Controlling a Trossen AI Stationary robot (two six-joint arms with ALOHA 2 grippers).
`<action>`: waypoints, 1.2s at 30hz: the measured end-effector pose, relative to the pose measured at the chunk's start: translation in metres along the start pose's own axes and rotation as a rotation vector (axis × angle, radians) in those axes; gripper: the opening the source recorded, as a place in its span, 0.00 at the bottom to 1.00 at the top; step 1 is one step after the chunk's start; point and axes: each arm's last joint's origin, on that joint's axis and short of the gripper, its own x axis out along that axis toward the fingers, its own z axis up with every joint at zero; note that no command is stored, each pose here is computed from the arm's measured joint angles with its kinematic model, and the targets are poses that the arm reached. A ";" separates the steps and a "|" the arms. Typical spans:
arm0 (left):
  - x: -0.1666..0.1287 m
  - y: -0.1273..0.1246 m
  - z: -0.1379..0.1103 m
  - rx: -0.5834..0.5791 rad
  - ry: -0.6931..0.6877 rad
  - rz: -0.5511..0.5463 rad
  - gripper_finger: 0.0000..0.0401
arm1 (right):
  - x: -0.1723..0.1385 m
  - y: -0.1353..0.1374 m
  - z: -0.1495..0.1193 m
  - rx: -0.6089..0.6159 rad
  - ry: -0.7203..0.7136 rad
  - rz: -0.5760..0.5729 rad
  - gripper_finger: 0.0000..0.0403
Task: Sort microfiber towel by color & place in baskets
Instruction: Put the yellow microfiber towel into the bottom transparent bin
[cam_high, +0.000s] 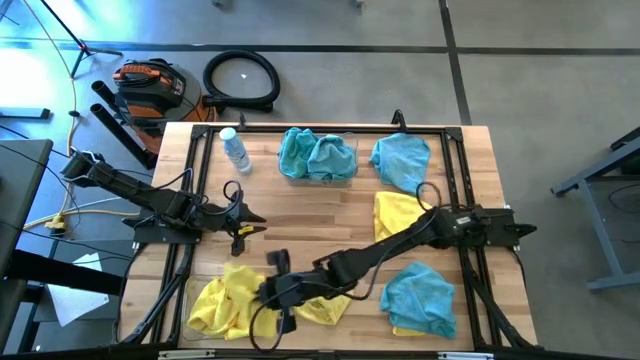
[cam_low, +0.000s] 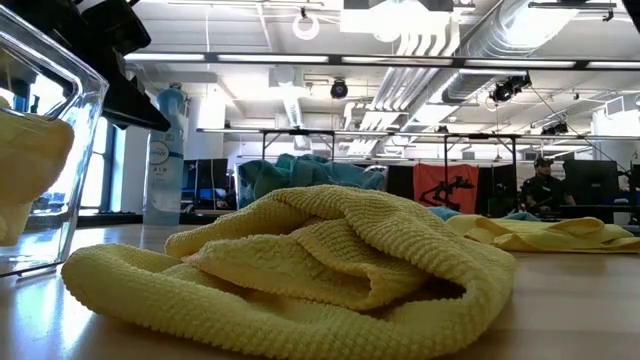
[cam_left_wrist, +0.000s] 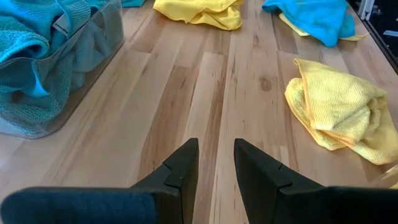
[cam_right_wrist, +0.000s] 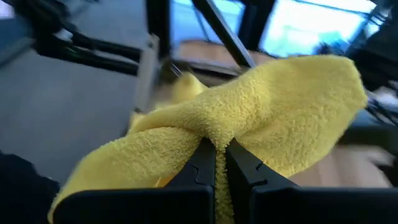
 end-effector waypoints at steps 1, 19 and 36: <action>0.000 0.000 0.000 0.000 0.000 0.000 0.23 | 0.007 0.000 -0.002 -0.003 -0.025 0.028 0.00; 0.000 0.000 0.000 -0.002 0.000 -0.002 0.23 | 0.059 -0.012 -0.053 0.091 0.097 0.106 0.04; 0.000 -0.001 0.000 -0.057 0.002 -0.026 0.23 | 0.008 -0.028 -0.032 0.194 0.297 -0.202 0.34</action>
